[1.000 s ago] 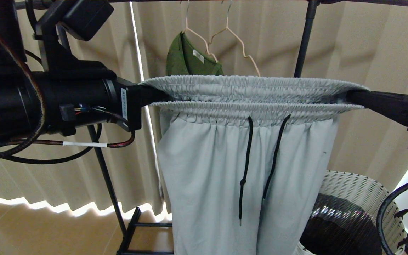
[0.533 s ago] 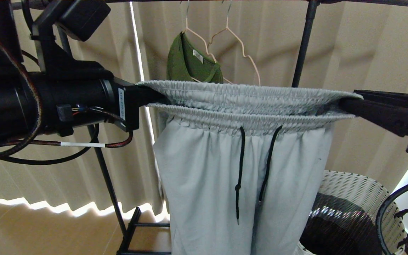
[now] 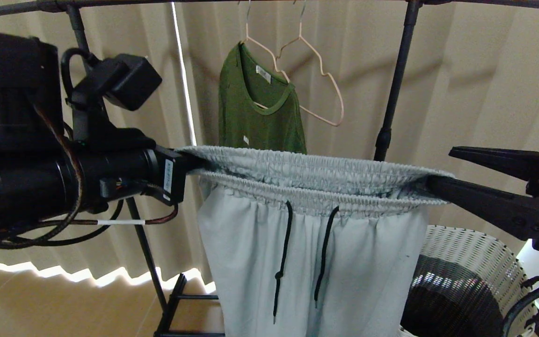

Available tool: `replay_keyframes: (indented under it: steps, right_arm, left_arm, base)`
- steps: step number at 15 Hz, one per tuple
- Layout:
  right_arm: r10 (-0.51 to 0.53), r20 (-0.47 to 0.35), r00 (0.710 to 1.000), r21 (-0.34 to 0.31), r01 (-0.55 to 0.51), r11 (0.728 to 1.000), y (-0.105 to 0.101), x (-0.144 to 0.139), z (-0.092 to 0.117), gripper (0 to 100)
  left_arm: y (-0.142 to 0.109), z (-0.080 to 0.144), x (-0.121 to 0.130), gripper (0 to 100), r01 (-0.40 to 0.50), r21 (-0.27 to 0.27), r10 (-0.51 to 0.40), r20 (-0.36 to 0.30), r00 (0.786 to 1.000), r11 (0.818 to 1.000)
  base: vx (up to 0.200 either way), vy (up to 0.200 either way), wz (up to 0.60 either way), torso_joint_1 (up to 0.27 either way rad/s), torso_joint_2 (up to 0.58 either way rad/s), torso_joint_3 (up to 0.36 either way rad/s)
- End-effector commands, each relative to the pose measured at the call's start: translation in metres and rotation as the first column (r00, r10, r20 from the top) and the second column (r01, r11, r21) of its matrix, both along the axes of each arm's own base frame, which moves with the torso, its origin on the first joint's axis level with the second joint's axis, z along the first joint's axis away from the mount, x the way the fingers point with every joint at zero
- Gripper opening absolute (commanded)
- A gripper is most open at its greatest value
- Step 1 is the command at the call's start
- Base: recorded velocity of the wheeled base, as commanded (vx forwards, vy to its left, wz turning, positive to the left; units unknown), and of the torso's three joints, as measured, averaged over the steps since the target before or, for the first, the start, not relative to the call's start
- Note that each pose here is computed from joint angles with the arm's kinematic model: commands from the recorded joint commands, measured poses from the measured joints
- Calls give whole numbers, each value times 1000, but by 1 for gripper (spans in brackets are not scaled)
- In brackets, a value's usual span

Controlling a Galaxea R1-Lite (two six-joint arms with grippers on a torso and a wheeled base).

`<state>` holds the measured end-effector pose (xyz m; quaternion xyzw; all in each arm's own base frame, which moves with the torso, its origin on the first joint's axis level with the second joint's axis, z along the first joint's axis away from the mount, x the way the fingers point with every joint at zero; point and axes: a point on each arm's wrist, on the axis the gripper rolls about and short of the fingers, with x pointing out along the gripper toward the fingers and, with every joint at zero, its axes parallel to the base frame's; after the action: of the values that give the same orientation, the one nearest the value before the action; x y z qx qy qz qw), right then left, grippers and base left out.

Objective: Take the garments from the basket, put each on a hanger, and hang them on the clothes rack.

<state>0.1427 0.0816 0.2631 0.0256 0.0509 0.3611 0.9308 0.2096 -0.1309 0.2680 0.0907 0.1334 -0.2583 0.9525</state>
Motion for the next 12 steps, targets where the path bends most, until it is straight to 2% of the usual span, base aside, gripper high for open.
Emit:
replay_keyframes:
  steps: [1,4,7,8,10,11,12]
  right_arm:
    - [14,7,1000,5,-14,1000,-3,-7,0,100]
    - [17,-2,1000,-1,-17,1000,-4,-10,-5,100]
    - [4,-32,999,-28,-4,1000,-5,-9,-16,100]
    - [-26,-23,999,-85,24,996,-9,-6,-24,100]
    - [-82,21,996,-238,85,968,-22,-4,-46,100]
    - [-96,35,995,-270,102,957,-25,-5,-50,100]
    - [-136,88,987,-380,160,911,-30,-9,-62,100]
  left_arm:
    - [1,-15,0,0,-3,24,4,-42,999,1000]
    - [-5,-16,10,0,-9,-14,9,5,1000,1000]
    - [-3,-16,10,0,-14,-12,14,8,1000,1000]
    - [11,-11,2,0,-46,-17,47,34,998,999]
    - [32,-7,-19,0,-80,-35,82,64,995,996]
    - [38,-5,-25,0,-90,-41,93,75,993,995]
    - [55,-1,-41,0,-134,-63,140,109,984,989]
  base:
    - [0,0,0,0,0,0]
    - [0,0,0,0,0,0]
    - [0,0,0,0,0,0]
    - [0,0,0,0,0,0]
    - [0,0,0,0,0,0]
    - [0,0,0,0,0,0]
    - [0,0,0,0,0,0]
